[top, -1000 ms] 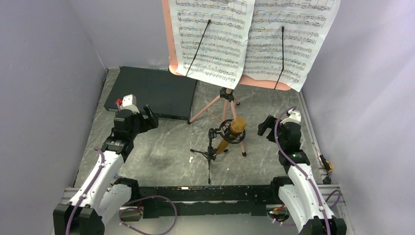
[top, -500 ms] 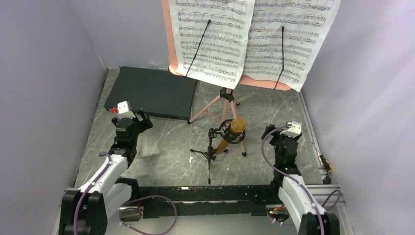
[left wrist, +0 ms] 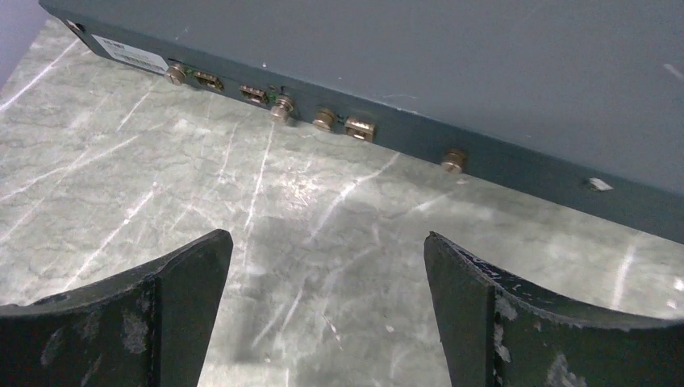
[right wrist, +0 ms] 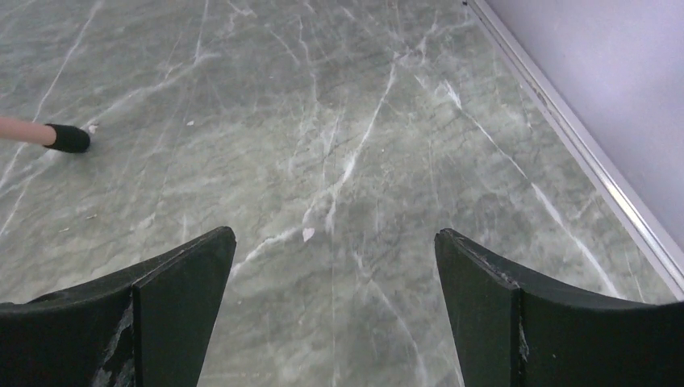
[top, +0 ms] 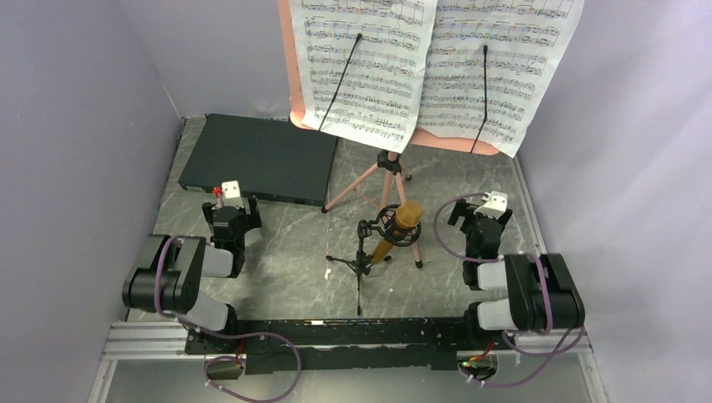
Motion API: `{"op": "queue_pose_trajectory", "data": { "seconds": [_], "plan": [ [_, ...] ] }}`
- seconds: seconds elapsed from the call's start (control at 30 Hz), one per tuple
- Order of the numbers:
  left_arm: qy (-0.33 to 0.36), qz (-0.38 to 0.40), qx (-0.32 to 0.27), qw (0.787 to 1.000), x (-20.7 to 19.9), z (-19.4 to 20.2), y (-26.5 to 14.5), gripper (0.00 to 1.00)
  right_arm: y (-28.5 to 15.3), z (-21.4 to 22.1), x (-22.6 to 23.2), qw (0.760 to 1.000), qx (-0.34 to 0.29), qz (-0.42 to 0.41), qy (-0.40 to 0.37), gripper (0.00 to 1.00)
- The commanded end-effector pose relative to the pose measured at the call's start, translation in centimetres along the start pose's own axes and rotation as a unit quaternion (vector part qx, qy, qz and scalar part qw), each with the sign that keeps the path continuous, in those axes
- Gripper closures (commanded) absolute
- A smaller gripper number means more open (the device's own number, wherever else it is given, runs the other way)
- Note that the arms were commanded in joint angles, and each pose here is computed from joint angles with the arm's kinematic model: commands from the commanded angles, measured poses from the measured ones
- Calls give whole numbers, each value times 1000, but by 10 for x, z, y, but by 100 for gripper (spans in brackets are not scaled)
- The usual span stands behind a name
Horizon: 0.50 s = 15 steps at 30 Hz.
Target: Set up the instrument practice props
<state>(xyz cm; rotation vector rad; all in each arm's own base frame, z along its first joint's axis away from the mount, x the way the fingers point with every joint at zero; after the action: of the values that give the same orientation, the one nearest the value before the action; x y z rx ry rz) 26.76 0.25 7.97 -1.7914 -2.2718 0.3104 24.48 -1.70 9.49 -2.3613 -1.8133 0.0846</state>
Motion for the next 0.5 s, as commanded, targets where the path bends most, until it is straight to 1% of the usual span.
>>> {"op": "queue_pose_trajectory", "data": {
  "seconds": [0.0, 0.03, 0.07, 0.1, 0.17, 0.23, 0.27, 0.3, 0.33, 0.43, 0.47],
  "plan": [
    [18, 6, -96, 995, 2, -21, 19, 6, 11, -18, 4, 995, -100, -16, 5, 1],
    [31, 13, -79, 996, 0, -13, 24, 6, 10, -16, 5, 995, -94, -18, 4, 0],
    [36, 9, -81, 996, 0, -13, 29, 6, 10, -15, 6, 997, -80, -20, 4, 1],
    [32, 3, -73, 997, 0, -14, 31, 6, 13, -16, 7, 997, -76, -23, 2, 1],
    [15, -9, -35, 999, 2, -13, 35, 6, 19, -18, 9, 997, -76, -23, -6, 0],
    [12, -17, -38, 999, 3, -14, 40, 6, 28, -15, 11, 999, -38, -12, -5, 0],
    [10, -16, -43, 999, 4, -16, 40, 6, 35, -18, 13, 999, -35, -14, -9, 0],
    [8, -18, -34, 999, 4, -15, 40, 6, 38, -16, 15, 999, -25, -19, -15, 0],
    [8, -18, -28, 999, 5, -14, 40, 6, 36, -16, 14, 999, -23, -19, -13, 0],
    [10, -19, -40, 999, 4, -15, 41, 6, 38, -17, 16, 999, -27, -33, -21, 0],
    [9, -18, -35, 999, 4, -14, 40, 6, 37, -17, 16, 999, -23, -34, -20, 0]
  ]
}}
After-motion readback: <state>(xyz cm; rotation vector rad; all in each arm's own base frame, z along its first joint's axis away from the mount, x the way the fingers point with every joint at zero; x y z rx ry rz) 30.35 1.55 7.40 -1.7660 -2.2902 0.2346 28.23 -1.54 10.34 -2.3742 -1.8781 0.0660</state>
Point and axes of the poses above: each gripper's point midway between its finger pads, its own y axis out along the fingers, its own x axis along the line the jaws close on, z = x × y, the point moved 9 cm from there along -y, back along the fingers, and after that the axes turned 1 degree about y, right-handed, at the moved point
